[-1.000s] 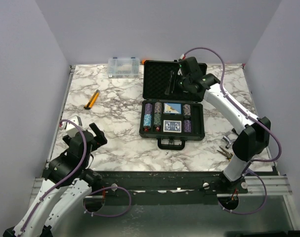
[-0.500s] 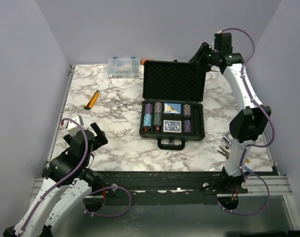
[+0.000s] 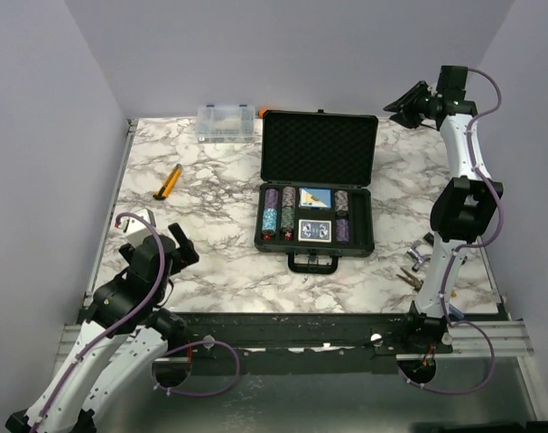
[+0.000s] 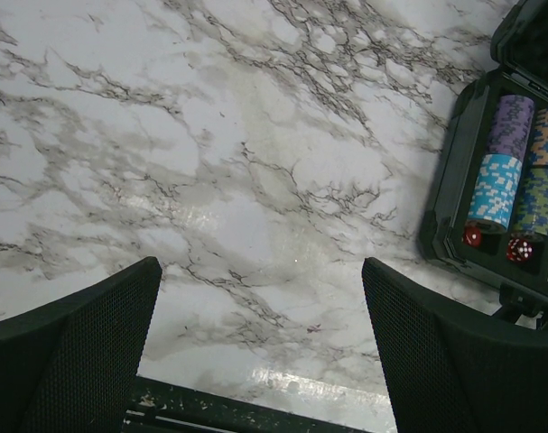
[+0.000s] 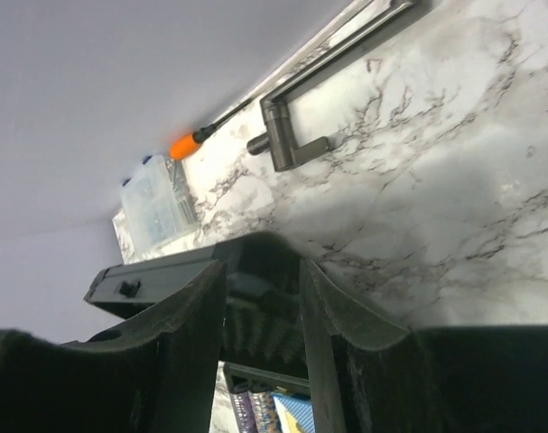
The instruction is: Pack up texas hold em set
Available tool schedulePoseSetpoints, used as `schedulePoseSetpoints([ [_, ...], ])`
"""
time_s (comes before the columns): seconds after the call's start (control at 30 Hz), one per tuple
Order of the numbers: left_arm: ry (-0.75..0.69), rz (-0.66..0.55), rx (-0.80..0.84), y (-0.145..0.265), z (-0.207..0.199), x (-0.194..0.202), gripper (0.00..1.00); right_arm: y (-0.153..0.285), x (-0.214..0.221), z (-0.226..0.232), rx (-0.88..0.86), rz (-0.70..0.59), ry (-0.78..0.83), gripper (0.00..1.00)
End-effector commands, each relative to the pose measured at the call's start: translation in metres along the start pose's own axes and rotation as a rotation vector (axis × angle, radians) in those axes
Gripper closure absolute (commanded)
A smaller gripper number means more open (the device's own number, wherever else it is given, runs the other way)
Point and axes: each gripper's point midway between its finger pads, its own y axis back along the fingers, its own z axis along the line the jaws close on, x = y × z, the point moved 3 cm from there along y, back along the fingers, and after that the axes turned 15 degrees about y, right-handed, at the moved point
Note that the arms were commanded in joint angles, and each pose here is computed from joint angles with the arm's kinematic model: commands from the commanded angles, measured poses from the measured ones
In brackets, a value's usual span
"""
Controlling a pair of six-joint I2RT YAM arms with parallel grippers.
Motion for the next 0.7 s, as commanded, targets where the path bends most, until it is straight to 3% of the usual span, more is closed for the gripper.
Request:
schedulePoseSetpoints([
  [0.0,-0.011,0.023,0.008,-0.002,-0.004,0.003,0.08,-0.018,-0.002,-0.004,-0.06,0.024,-0.036,0.59],
  [0.23,-0.039,0.06,0.051,-0.003,-0.01,0.009,0.08,-0.049,0.017,-0.031,-0.067,0.092,-0.095,0.68],
  [0.43,-0.201,0.259,0.355,0.003,-0.059,0.034,0.07,-0.067,0.033,-0.036,-0.153,0.161,-0.119,0.69],
  [0.6,-0.189,0.415,0.617,0.018,-0.106,0.05,0.08,-0.075,0.049,-0.034,-0.257,0.231,-0.126,0.69],
  [0.67,-0.162,0.447,0.652,0.016,-0.119,0.053,0.08,-0.075,0.054,-0.033,-0.294,0.252,-0.131,0.69],
])
